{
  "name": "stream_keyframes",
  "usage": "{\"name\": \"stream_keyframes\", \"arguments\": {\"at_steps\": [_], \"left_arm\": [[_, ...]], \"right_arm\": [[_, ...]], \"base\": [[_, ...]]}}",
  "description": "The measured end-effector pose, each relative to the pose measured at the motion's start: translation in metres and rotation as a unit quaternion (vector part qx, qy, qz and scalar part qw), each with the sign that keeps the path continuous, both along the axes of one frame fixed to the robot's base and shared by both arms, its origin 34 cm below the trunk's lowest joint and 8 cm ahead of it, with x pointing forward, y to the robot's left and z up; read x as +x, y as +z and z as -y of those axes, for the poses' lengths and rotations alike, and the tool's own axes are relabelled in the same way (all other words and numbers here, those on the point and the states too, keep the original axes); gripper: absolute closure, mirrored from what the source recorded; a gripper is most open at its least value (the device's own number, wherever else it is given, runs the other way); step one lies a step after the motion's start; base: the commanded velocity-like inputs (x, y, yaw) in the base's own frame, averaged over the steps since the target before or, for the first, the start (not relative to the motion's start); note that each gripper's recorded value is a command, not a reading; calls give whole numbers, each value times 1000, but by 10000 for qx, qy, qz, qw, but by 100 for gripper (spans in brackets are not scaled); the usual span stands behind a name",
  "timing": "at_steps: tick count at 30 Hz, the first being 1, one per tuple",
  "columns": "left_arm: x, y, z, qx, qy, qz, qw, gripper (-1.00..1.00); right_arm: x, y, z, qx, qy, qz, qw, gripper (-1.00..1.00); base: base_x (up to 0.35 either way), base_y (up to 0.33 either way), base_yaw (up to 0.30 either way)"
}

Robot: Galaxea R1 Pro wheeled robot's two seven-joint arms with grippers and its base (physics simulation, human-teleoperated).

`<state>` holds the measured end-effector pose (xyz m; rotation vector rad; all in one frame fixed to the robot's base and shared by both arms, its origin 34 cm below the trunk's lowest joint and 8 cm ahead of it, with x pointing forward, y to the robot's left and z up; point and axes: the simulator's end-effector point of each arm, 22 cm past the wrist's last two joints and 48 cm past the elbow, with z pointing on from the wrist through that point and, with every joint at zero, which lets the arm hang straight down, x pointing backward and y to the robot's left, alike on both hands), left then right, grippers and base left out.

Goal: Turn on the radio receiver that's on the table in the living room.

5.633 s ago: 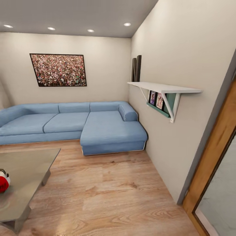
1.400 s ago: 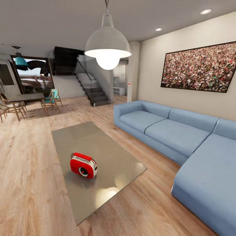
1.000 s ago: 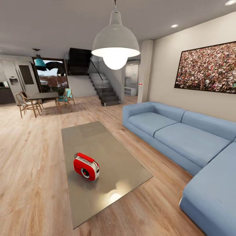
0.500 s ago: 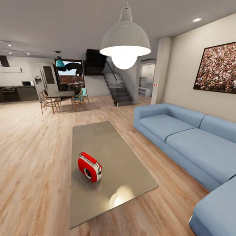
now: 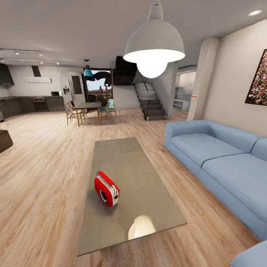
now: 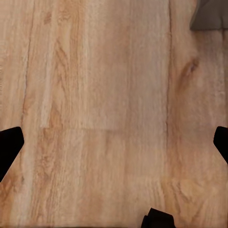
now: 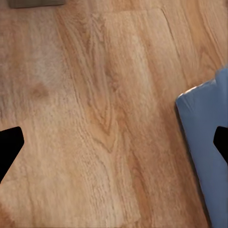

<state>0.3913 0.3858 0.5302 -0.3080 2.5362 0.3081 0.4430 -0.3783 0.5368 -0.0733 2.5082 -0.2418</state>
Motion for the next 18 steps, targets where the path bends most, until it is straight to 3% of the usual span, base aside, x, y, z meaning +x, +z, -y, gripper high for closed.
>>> {"name": "stream_keyframes", "arguments": {"at_steps": [10,18], "left_arm": [[0,1,-6,-4,91,50,9999,-100],[0,2,-7,2,115,77,9999,-100]], "right_arm": [[0,0,0,0,5,-1,10000,-100],[0,0,0,0,6,-1,10000,-100]], "base": [[141,-134,295],[142,-246,295]]}}
